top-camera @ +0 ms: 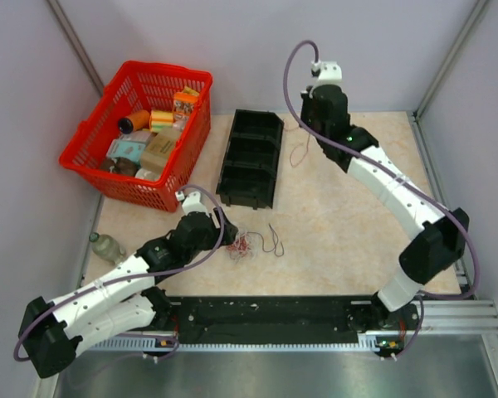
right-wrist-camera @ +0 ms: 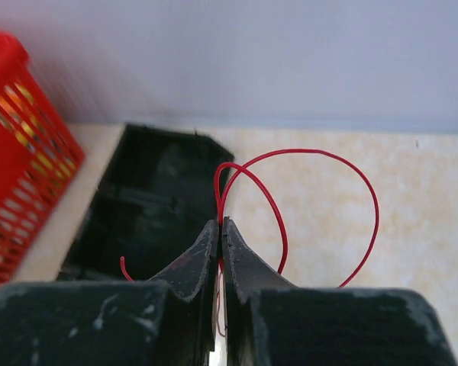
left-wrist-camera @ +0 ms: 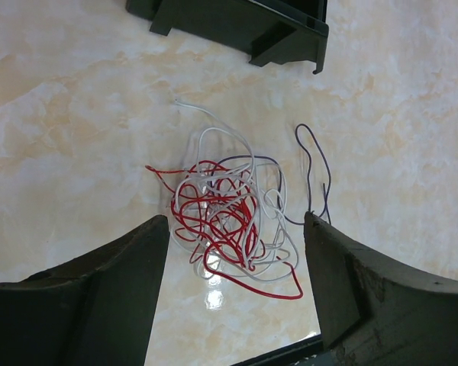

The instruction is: Untangle the cables

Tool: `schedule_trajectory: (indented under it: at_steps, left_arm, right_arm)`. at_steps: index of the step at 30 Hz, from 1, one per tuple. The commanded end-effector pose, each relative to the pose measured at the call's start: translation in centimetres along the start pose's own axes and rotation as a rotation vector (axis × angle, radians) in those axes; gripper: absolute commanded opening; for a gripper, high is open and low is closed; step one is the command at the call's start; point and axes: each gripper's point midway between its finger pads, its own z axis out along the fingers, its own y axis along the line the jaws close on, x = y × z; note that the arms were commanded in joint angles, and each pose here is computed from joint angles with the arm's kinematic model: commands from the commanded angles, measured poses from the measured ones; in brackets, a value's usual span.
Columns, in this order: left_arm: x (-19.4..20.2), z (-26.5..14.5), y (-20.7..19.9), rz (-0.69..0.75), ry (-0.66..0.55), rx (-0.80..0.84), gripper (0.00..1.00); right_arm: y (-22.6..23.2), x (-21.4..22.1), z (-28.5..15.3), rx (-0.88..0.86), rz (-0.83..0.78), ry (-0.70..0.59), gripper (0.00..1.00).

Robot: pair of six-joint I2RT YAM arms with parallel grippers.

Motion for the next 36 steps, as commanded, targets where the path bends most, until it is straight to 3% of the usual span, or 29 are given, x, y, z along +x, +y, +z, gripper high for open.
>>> schedule_trajectory:
  at_steps: [1, 10, 16, 23, 31, 36]
  left_arm:
    - [0.0, 0.0, 0.4, -0.040, -0.029, 0.004, 0.75]
    - [1.8, 0.0, 0.4, -0.056, -0.005, 0.084, 0.76]
    - [3.0, -0.2, -1.1, -0.078, 0.046, 0.180, 0.76]
    - [2.2, -0.7, -1.1, -0.059, 0.030, 0.166, 0.76]
    - [1.4, -1.1, -1.0, -0.053, 0.003, 0.157, 0.76]
    - [1.1, -1.2, -1.3, -0.048, 0.003, 0.157, 0.76]
  right_arm:
    - [1.6, -7.8, 2.5, -0.011, -0.036, -0.173, 0.00]
    - [5.7, -10.4, 10.3, -0.067, -0.091, -0.254, 0.00]
    - [7.2, -6.7, 16.2, -0.060, -0.130, -0.294, 0.00]
    - [7.6, -3.8, 20.2, -0.033, -0.132, -0.325, 0.00]
    - [9.7, -4.4, 18.5, -0.155, -0.071, -0.292, 0.00]
    - [12.2, -3.0, 15.1, -0.237, -0.226, -0.203, 0.00]
